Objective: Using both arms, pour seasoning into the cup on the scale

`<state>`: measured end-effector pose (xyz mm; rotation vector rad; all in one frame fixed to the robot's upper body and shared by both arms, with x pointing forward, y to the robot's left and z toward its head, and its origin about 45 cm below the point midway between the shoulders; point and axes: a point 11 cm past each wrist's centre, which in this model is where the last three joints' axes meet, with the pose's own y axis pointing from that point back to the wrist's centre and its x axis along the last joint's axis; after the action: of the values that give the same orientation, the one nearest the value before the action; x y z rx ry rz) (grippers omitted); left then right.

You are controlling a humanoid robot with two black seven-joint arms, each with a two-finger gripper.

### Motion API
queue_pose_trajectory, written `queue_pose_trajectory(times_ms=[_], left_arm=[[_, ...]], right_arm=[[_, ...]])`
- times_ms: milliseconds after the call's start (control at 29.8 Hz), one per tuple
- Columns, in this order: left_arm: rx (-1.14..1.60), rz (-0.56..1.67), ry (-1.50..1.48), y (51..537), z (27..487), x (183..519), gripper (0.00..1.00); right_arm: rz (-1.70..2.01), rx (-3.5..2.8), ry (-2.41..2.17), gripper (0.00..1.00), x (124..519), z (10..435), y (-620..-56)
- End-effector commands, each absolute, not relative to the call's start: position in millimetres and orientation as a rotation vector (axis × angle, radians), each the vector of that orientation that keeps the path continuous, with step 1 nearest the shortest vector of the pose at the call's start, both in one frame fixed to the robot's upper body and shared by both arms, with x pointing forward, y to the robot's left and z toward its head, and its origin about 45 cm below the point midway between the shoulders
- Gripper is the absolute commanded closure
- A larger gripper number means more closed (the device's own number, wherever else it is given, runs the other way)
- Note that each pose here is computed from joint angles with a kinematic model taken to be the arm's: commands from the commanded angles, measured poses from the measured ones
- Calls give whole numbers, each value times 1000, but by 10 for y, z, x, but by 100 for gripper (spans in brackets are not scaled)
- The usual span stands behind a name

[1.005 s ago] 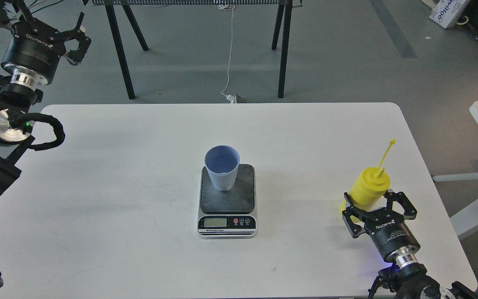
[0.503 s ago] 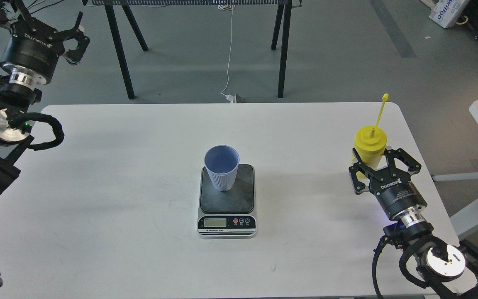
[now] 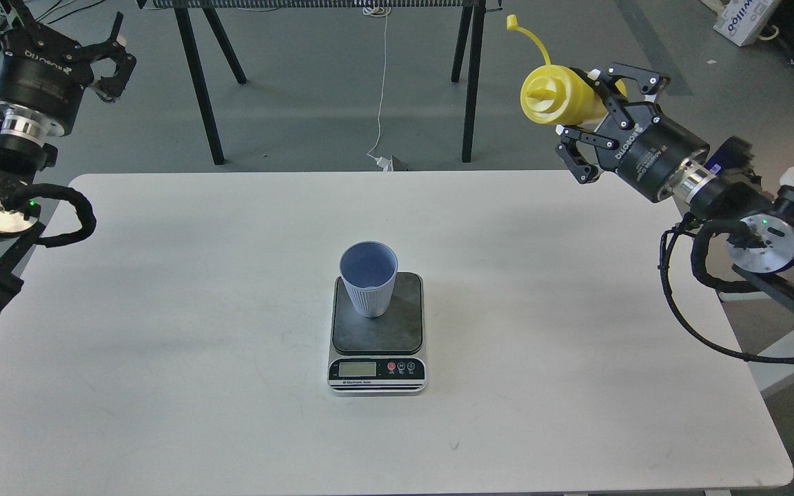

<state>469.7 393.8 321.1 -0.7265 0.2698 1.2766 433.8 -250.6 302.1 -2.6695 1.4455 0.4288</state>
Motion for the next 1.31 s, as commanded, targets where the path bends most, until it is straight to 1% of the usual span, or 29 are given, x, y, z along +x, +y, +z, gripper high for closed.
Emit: queue_pose_trajectory(times_ms=[0, 168, 369, 603, 704, 1005, 1273], left_arm=[[-696, 1288, 274, 3946, 3137, 4696, 0], [-636, 1380, 287, 4121, 2962, 4704, 0], [-644, 1328, 354, 3865, 2870, 4769, 0], [-651, 1321, 354, 3863, 2881, 4768, 0], [-654, 1317, 353, 3866, 2887, 4766, 0], [-652, 1320, 352, 3883, 2886, 4760, 0], [-649, 1324, 349, 3905, 2885, 4753, 0]], right_arm=[[130, -2857, 1467, 59, 4406, 3125, -2204], [-191, -3027, 1432, 60, 4398, 3114, -1908], [-624, -3217, 1271, 61, 4345, 3095, -1381], [-1226, -3321, 997, 61, 4233, 2991, -985], [-1418, -3321, 875, 61, 4170, 2891, -835], [-1774, -3278, 741, 61, 4244, 2590, -459], [-1897, -3251, 676, 61, 4231, 2483, -430]])
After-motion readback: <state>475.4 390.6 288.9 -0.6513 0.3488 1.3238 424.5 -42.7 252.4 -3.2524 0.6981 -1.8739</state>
